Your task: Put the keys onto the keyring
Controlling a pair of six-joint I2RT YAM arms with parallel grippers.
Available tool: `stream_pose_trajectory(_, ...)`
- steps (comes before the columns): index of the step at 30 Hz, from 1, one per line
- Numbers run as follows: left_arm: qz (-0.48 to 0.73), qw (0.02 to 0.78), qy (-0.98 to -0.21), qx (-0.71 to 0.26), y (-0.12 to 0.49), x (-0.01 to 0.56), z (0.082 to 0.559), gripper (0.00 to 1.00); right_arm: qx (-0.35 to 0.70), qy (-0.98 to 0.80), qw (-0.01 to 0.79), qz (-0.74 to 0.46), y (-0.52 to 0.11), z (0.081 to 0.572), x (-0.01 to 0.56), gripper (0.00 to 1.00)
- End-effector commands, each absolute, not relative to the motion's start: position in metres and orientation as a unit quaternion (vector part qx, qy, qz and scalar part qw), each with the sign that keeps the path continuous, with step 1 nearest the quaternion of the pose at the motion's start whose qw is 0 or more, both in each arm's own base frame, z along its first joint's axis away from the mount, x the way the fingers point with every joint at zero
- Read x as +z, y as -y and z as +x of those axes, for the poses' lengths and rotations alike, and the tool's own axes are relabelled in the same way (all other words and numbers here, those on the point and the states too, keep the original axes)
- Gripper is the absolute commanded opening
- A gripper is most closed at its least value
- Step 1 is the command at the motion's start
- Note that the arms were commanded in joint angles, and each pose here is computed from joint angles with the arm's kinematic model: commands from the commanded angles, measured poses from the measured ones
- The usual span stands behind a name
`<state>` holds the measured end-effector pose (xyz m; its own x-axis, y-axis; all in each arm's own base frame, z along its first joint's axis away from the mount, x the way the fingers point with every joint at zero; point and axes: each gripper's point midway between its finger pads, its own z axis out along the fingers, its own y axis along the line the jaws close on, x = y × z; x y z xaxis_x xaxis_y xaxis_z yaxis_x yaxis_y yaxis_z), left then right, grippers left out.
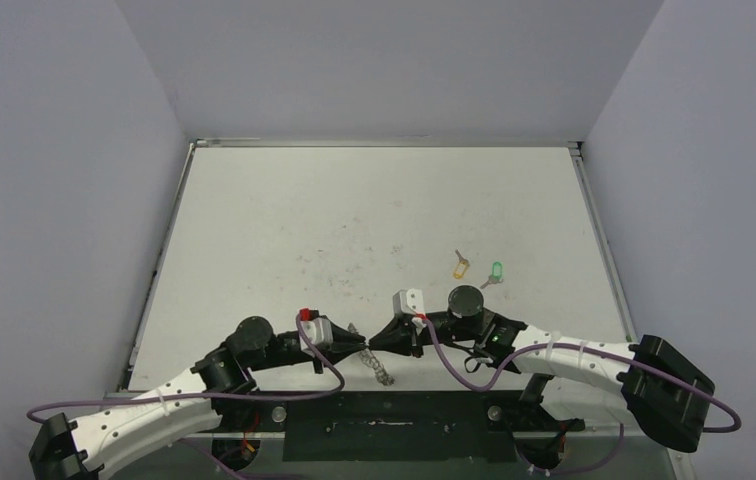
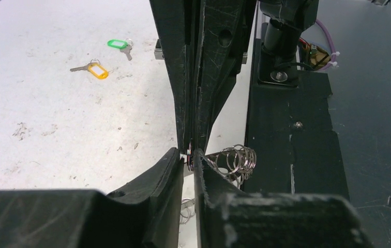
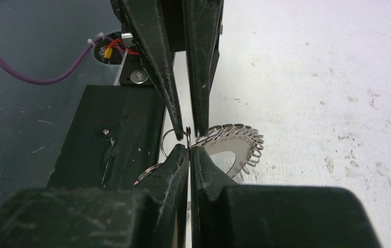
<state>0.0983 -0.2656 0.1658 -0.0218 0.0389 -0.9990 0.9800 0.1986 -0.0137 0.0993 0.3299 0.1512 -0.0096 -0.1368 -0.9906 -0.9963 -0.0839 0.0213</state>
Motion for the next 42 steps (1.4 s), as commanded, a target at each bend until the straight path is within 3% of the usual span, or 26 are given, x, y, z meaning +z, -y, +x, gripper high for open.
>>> stream_pose_trajectory(1,0.454,0.558,-0.556,-0.417,0.259,0.186,0.105,0.19,0.479,-0.5,0.478,-0.541,-0.334,0.11,0.179,0.0)
stream_pose_trajectory(3,0.456,0.559,-0.561,-0.406,0.255,0.187,0.106,0.24,0.477,-0.505,0.473,-0.542,-0.333,0.11,0.179,0.0)
stream_pose_trajectory(11,0.461,0.569,-0.565,-0.38,0.247,0.197,0.111,0.27,0.468,-0.514,0.464,-0.549,-0.335,0.108,0.181,0.0)
stream_pose_trajectory(22,0.511,0.523,-0.567,-0.379,0.261,0.182,0.106,0.27,0.467,-0.511,0.465,-0.551,-0.338,0.107,0.188,0.0)
stream_pose_trajectory(32,0.515,0.528,-0.544,-0.4,0.276,0.187,0.105,0.27,0.465,-0.515,0.463,-0.552,-0.338,0.107,0.186,0.0)
stream_pose_trajectory(42,0.516,0.522,-0.553,-0.394,0.279,0.18,0.108,0.17,0.468,-0.515,0.458,-0.554,-0.338,0.105,0.184,0.0)
